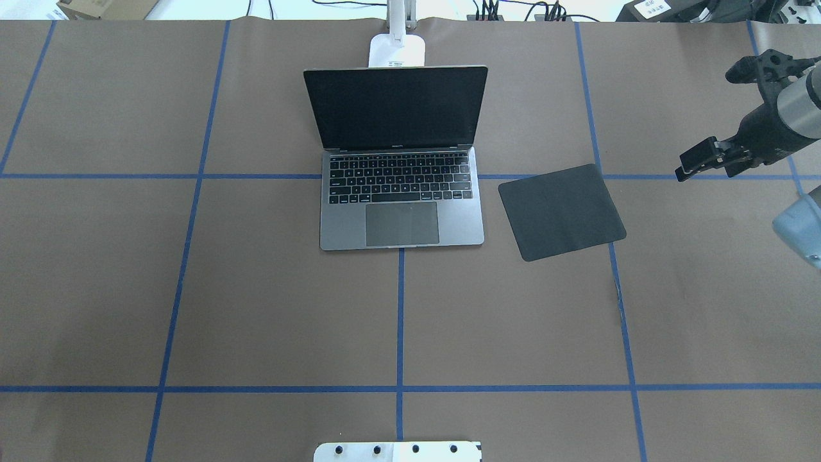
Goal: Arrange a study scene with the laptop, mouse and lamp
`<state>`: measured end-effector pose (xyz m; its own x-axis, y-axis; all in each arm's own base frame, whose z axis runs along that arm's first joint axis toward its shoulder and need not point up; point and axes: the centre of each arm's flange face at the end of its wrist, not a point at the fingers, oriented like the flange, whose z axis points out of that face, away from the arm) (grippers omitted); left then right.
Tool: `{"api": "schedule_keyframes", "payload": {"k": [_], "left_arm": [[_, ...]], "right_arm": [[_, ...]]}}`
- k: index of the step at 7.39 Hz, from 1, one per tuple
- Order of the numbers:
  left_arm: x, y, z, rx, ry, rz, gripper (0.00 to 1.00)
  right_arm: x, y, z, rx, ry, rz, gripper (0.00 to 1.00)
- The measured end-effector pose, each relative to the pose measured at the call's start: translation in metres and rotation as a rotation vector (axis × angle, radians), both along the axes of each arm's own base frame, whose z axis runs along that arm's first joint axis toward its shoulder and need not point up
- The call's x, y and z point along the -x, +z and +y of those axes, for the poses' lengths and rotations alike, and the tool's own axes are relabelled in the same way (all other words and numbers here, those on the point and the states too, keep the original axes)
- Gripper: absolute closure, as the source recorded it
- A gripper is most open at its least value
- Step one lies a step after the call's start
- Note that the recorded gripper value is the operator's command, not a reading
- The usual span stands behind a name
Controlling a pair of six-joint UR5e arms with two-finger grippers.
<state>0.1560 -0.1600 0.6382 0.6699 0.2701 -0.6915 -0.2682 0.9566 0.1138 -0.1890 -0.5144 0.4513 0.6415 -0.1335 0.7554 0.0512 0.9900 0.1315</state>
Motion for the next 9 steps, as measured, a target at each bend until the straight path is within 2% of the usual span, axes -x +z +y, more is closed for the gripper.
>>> {"api": "schedule_keyframes", "payload": {"k": [9], "left_arm": [[-0.053, 0.005, 0.034, 0.083, 0.022, -0.022, 0.00]], "right_arm": [[0.016, -0.002, -0.006, -0.004, -0.019, -0.002, 0.01]]}}
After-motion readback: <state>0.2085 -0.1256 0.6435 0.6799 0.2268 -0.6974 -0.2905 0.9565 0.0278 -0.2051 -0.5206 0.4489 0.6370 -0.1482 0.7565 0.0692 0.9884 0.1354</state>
